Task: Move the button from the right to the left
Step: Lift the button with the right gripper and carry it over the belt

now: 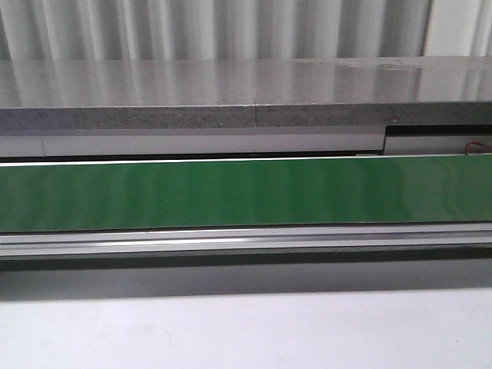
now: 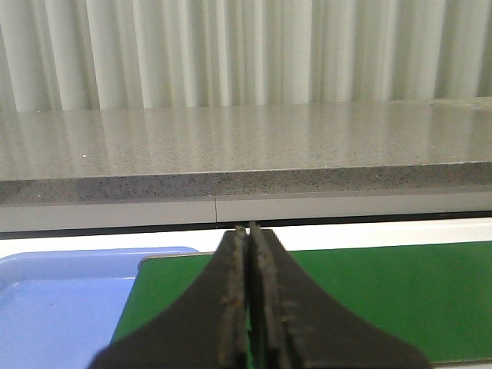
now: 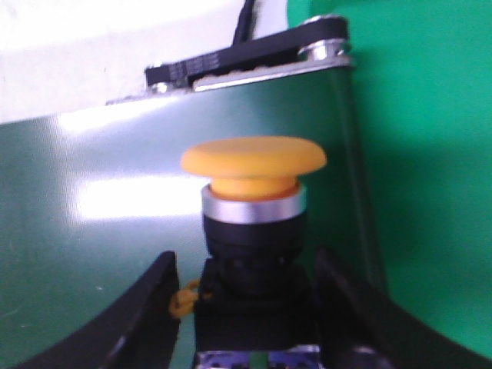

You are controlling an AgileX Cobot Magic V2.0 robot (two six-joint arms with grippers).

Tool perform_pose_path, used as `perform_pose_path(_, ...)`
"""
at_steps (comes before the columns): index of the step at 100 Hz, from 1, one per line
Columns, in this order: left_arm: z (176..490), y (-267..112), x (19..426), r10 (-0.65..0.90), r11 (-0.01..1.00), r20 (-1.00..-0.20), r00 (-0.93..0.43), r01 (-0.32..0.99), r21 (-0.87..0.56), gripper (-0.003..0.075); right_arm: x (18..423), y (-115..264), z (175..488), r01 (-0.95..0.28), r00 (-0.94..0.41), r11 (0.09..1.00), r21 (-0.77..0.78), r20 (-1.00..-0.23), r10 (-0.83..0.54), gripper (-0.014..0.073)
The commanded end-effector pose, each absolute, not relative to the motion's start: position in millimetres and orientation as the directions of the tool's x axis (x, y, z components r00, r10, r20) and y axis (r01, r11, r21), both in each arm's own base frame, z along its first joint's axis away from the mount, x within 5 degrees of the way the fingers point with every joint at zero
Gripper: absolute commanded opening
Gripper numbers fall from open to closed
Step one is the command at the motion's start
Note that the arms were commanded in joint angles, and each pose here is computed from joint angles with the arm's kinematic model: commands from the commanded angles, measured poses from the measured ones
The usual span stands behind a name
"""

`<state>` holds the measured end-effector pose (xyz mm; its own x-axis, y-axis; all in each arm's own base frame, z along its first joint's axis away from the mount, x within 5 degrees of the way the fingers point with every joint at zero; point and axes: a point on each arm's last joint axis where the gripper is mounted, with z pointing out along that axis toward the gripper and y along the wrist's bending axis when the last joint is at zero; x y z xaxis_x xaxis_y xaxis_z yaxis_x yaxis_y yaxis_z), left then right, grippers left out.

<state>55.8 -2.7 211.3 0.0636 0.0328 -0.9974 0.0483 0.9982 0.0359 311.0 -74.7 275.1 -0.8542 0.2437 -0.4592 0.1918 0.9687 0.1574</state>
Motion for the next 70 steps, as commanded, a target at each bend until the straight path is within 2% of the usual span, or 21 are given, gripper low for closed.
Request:
perform_pose_path(1,212.8,-3.6,53.1,0.015,0.998,-0.987,0.158,0.06,0.025,-0.002,308.8,-60.8,290.0,0.188,-0.833,0.976,0.109,-0.508,0.218,0.0239)
perform_pose_path(23,212.8,-3.6,53.1,0.015,0.998,-0.987,0.158,0.06,0.025,-0.002,314.6,-32.4,277.1,0.166,-0.84,0.981,0.103,-0.505,0.195,0.0239)
perform_pose_path(46,212.8,-3.6,53.1,0.015,0.998,-0.987,0.158,0.06,0.025,-0.002,323.4,-33.1,256.8,0.177,-0.872,0.979,0.102,-0.446,0.204,0.0239)
perform_pose_path(70,212.8,-3.6,53.1,0.015,0.998,-0.987,0.158,0.06,0.025,-0.002,326.7,-33.5,250.0,0.179,-0.878,0.979,0.101,-0.432,0.205,0.0244)
